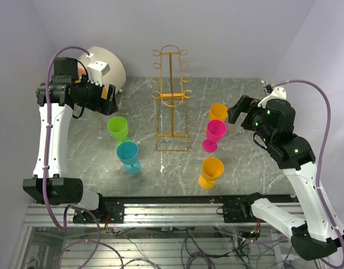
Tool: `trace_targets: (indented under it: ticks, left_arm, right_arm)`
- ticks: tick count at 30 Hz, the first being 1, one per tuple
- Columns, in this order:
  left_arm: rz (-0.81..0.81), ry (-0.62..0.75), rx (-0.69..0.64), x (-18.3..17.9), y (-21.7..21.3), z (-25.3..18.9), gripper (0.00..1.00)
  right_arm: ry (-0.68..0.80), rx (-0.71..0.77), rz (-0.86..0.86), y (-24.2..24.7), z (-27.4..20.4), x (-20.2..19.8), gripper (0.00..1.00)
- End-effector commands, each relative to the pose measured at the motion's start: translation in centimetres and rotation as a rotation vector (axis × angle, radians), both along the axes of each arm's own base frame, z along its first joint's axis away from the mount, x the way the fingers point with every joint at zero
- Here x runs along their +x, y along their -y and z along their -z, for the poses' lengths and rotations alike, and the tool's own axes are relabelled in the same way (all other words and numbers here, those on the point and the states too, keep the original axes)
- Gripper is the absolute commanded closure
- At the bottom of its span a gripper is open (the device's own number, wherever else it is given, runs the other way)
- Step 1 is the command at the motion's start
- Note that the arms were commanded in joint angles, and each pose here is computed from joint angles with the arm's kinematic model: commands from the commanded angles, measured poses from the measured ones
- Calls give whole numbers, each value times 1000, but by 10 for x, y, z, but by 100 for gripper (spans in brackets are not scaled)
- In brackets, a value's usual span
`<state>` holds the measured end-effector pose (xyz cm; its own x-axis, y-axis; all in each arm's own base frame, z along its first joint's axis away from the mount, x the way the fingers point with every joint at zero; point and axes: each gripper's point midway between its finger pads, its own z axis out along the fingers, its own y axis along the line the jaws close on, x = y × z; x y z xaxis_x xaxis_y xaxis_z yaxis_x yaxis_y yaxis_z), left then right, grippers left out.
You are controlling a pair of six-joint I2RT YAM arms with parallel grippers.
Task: Place the wine glass upside down on the wine glass rack
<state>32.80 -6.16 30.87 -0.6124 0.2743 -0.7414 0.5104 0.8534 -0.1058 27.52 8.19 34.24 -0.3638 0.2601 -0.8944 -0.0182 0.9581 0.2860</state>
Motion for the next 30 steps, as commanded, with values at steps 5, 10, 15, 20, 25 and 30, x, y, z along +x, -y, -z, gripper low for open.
trace_targets:
  ticks: [5,10,15,20,25,30]
  left_arm:
    - [21,41,-16,-3,7,-14,1]
    - [39,32,-25,-6,11,-13,1]
    - [48,29,-26,-8,12,-12,1]
    - [48,25,-29,-12,13,-10,0]
    - [52,22,-35,-17,15,-6,0]
    - [52,27,-37,-20,16,-6,0]
  right_arm:
    - [8,37,146,21,0,-2,0]
    - [62,111,94,10,-1,-7,0]
    - [99,123,-192,-33,-2,-17,6]
    - [-129,67,-366,-58,38,-28,18]
    - [-347,10,-301,-40,83,-52,32]
    - [-418,47,-348,-42,96,-83,36]
